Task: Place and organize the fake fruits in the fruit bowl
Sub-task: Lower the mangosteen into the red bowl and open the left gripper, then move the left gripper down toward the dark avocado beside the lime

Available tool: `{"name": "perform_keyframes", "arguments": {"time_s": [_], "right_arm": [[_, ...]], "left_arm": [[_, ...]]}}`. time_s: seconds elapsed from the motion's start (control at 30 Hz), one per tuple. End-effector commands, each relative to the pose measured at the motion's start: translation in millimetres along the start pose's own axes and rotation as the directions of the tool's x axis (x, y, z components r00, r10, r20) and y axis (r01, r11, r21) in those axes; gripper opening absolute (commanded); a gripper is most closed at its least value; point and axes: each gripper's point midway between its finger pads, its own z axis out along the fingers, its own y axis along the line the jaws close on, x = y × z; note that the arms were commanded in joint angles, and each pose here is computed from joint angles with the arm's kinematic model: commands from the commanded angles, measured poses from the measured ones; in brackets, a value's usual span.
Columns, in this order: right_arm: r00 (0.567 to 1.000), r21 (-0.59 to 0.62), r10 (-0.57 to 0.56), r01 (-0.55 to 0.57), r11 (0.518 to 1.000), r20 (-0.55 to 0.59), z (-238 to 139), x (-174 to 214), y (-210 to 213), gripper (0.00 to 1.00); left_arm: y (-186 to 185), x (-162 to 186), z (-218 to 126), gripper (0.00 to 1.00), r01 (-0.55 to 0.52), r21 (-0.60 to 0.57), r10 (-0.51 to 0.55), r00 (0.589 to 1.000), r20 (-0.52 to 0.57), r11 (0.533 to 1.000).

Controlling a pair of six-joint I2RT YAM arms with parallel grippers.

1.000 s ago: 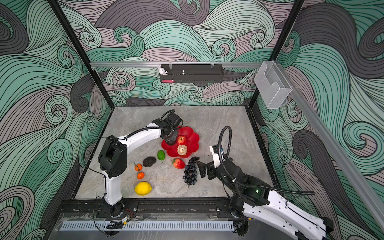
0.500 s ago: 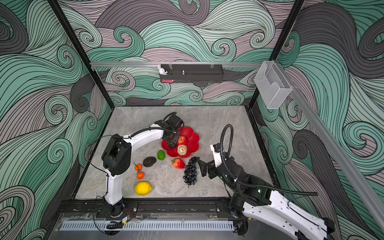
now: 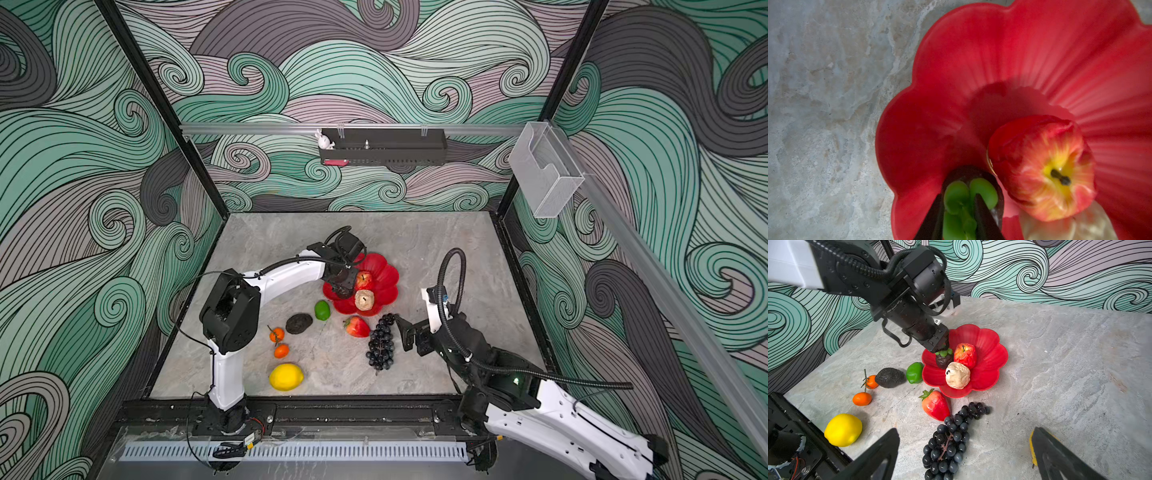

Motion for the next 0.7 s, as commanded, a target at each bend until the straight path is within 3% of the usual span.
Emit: {"name": "perform_keyframes", "arguments": {"time_s": [0.0, 0.13, 0.4, 0.67], "right_arm": [[0.998, 0.076, 0.049, -0.051, 0.996, 0.03, -5.2, -3.8, -16.6, 1.0], [0.997, 0.092, 0.074, -0.076, 0.993, 0.02, -2.9, 1.3, -19.1, 1.0], [0.988, 0.085, 0.14, -0.134, 0.987, -0.065, 8.5, 23.4, -12.6, 1.0], [0.969, 0.027, 0.168, -0.166, 0.986, -0.179, 21.8, 53.4, 4.2, 1.0]], "left_arm": [[10.7, -1.0, -25.5, 0.33, 0.039, 0.002, -0.039, 0.999, 0.025, 0.999], [7.6, 0.4, -44.4, 0.42, 0.067, 0.061, -0.07, 0.996, 0.05, 0.996], [16.6, 17.3, -79.5, 0.44, 0.153, 0.097, -0.157, 0.987, 0.041, 0.984], [34.0, 67.3, -116.6, 0.48, 0.228, 0.154, -0.237, 0.97, 0.049, 0.961]]}}
